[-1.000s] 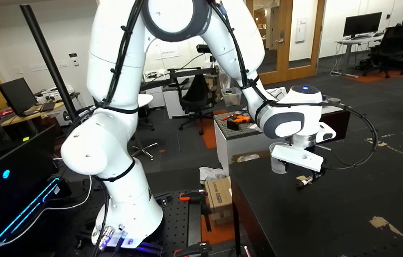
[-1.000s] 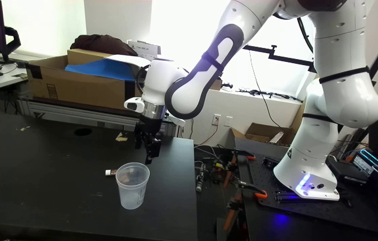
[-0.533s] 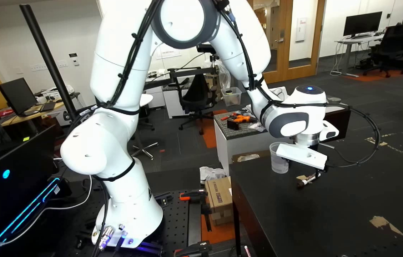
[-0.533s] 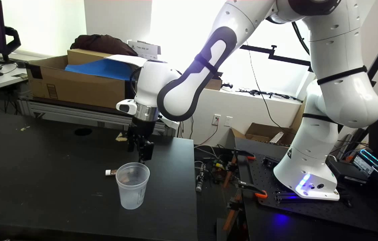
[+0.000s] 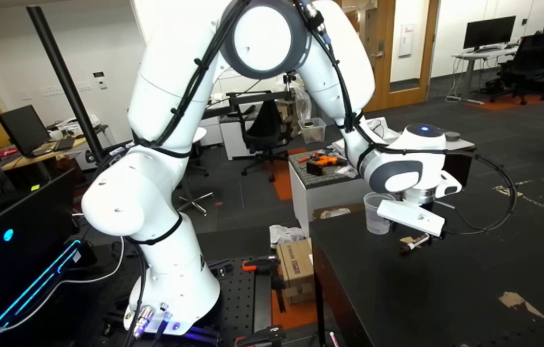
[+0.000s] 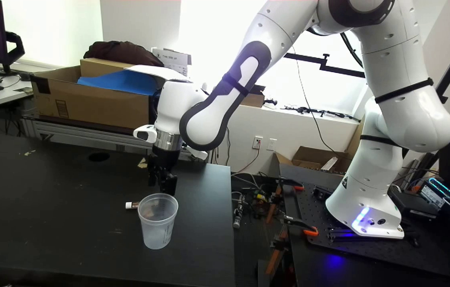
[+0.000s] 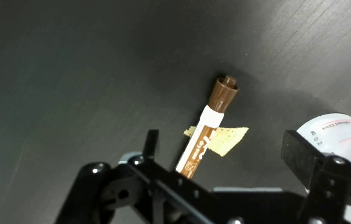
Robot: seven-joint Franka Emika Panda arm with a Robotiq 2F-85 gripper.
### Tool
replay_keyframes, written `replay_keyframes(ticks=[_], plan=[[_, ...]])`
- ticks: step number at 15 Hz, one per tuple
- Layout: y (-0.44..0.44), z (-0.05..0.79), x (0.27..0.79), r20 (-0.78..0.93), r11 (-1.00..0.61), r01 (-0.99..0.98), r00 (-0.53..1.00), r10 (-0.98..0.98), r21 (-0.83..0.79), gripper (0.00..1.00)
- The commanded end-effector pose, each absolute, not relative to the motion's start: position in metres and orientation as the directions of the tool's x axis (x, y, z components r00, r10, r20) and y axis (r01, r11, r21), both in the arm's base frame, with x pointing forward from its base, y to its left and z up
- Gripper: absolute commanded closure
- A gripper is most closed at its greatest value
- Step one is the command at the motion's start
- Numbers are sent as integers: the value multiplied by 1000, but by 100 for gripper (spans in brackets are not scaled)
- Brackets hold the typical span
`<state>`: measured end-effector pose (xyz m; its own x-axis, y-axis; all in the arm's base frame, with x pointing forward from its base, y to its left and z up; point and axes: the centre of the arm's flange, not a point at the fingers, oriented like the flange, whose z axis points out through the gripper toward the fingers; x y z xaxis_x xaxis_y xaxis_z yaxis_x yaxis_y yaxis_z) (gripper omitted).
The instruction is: Move the marker to the right
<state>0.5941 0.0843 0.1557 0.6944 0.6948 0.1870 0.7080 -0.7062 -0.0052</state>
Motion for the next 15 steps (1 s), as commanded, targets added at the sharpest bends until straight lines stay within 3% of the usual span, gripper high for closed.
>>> replay_keyframes(ticks=[1, 15], plan=[[86, 152, 605, 161, -724, 689, 716, 679, -13, 0], [86, 141, 610, 132, -737, 675, 734, 666, -28, 0]])
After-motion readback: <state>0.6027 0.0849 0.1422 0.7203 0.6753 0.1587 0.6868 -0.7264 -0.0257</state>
